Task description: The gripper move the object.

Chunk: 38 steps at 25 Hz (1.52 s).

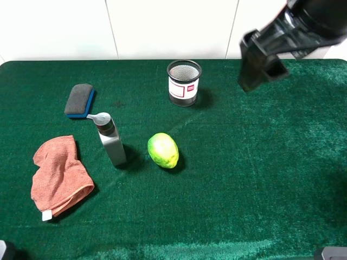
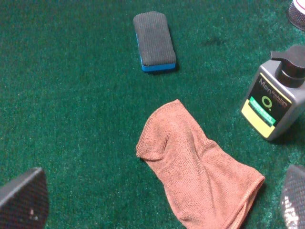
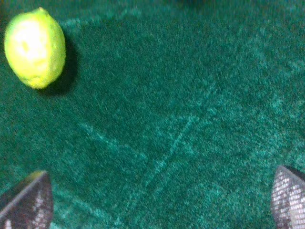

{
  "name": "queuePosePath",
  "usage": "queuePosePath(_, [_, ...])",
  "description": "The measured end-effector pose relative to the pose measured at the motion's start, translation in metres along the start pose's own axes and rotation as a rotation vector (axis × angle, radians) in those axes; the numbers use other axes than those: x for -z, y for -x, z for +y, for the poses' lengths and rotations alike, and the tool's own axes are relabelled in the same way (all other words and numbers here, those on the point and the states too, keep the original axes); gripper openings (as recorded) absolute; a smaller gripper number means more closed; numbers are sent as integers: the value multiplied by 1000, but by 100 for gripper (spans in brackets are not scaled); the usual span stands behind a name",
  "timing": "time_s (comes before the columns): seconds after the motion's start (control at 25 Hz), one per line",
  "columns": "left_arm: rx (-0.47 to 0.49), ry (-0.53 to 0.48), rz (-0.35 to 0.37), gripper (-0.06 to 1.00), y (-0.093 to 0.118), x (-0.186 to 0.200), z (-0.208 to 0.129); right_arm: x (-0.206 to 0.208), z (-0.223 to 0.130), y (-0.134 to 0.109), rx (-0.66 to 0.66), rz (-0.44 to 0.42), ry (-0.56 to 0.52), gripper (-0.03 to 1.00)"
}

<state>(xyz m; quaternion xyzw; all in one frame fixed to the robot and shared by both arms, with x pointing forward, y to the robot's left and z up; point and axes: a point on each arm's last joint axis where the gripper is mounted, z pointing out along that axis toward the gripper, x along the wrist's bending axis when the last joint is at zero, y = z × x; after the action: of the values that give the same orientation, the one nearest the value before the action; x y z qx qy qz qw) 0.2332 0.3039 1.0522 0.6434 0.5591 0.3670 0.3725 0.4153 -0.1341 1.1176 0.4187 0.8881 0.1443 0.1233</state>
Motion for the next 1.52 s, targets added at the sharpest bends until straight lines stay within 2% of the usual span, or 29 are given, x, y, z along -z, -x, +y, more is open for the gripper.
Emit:
queuePosePath(0.44, [0, 0, 0, 99, 0, 0, 0, 10, -47, 6, 1, -7, 17, 70])
queuePosePath(0.6, [0, 0, 0, 99, 0, 0, 0, 14, -66, 15, -38, -20, 32, 70])
queuePosePath(0.84, [0, 0, 0, 99, 0, 0, 0, 20, -103, 44, -228, -85, 67, 70])
queuePosePath(1.04, [0, 0, 0, 99, 0, 0, 0, 31, -138, 59, -422, -147, 172, 70])
queuePosePath(1.24, [0, 0, 0, 99, 0, 0, 0, 41, -175, 56, -570, -212, 288, 70])
queuePosePath(1.52, [0, 0, 0, 99, 0, 0, 0, 42, -221, 36, -701, -317, 441, 70])
